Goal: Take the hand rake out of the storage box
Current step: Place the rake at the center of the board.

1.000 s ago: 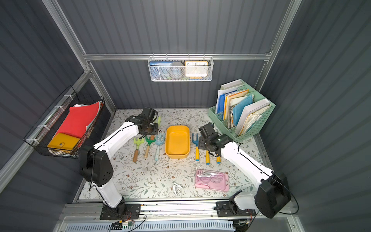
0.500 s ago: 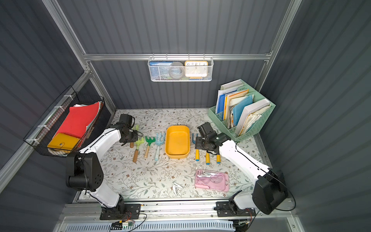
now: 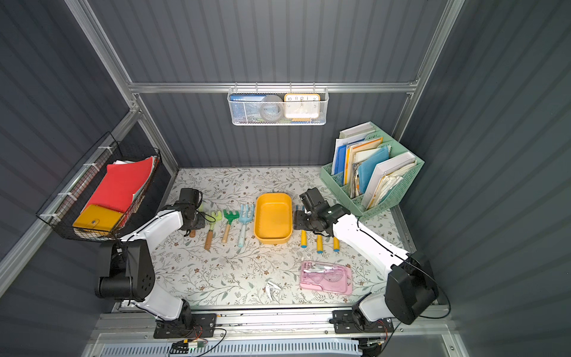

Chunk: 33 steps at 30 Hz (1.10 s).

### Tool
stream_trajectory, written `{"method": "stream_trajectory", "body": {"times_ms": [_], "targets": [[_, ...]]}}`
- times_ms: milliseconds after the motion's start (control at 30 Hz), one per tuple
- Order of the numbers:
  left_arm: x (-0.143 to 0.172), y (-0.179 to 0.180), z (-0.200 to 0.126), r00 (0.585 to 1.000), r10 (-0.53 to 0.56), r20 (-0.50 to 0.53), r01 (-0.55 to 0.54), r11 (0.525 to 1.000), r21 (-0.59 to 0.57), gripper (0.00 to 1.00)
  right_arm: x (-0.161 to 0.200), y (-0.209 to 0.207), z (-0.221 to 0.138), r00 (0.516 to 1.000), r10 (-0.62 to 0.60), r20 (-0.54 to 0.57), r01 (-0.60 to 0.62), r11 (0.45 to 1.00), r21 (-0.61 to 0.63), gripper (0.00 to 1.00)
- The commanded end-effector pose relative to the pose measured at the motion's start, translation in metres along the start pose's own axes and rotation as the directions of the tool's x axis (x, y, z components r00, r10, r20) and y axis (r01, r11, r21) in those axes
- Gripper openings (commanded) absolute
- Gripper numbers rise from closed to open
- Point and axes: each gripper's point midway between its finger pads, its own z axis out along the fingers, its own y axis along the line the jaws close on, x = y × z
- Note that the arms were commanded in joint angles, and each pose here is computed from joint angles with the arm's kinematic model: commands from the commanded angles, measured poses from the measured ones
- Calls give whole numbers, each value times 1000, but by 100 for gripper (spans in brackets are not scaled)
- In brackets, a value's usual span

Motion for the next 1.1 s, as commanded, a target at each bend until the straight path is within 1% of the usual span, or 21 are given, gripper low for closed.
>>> {"method": "stream_trajectory", "body": {"times_ms": [0,167,233,367,533,600,800,1067], "targets": [[-7,6,-2,999,33,40,-32,999,-14,16,-5,15,1,1000,-10,5,10,999,-45,65],[9,-7,7,997,75,28,-77,996,48,17,-4,21,3,1000,-20,-1,20,998,-56,65],[10,-10,8,996,78,31,-80,995,67,18,-5,22,4,1000,-20,1,20,998,-59,65],[13,-9,10,996,89,24,-90,994,58,18,-5,25,5,1000,-22,-4,22,998,-61,65],[21,-15,16,996,87,1,-87,993,84,18,-5,27,4,1000,-24,-2,24,998,-60,65],[27,-14,20,997,81,-12,-80,994,75,18,-5,28,4,1000,-25,-1,25,998,-60,65],[25,-9,19,997,78,-1,-78,996,46,19,-5,30,5,1000,-30,-3,29,998,-61,65],[32,-5,23,997,82,-11,-81,996,19,20,-5,32,3,999,-33,1,33,998,-60,65]]}}
